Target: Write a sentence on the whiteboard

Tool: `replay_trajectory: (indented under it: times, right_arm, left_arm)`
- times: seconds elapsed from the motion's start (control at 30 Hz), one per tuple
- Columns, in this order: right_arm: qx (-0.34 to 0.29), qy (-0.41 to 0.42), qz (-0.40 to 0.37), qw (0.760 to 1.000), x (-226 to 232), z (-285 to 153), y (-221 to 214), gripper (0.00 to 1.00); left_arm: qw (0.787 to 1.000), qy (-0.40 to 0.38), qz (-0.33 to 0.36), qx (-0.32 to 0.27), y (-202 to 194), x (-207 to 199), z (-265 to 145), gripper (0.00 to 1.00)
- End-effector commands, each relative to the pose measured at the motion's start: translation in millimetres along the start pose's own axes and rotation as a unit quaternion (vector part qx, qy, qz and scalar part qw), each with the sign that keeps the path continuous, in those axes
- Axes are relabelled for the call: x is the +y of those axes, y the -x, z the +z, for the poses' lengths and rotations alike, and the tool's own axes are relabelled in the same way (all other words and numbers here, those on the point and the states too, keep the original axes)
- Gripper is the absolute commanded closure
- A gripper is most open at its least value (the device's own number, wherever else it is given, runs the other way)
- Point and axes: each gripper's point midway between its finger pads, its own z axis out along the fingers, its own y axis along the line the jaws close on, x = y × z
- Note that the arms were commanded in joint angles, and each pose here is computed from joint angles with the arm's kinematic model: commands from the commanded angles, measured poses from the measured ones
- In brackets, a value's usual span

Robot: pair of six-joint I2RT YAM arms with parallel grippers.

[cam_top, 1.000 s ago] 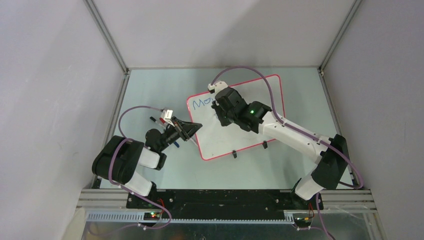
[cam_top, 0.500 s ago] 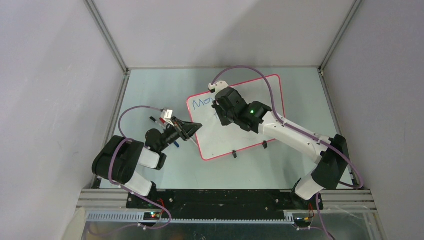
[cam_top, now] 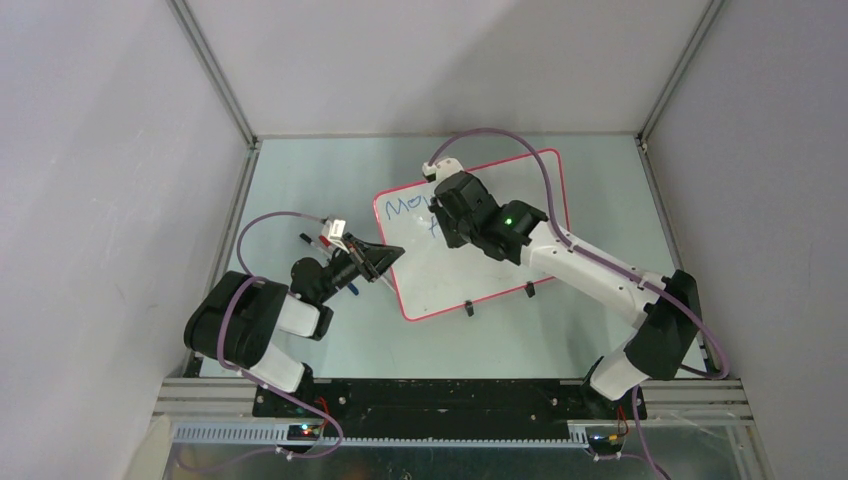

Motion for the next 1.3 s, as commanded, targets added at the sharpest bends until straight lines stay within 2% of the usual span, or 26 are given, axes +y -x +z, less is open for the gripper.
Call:
replay_trajectory:
  times: [0.0, 0.33, 1.27]
  right_arm:
    - [-0.031, -0.011, 0.014, 0.999, -11, -11, 19, 1.00]
    - [-0.064, 0.067, 0.037, 0.995, 5, -37, 34, 1.00]
    - [-0.083, 0.035, 0.047, 0.995, -14, -40, 21, 1.00]
  left_arm:
    - [0.999, -0.018, 0.042, -0.023, 15, -7, 6, 0.87]
    - [0.999, -0.018, 0.042, -0.022, 14, -8, 6, 0.87]
    - [0.999, -0.014, 0.041, -0.024, 15, -6, 6, 0.86]
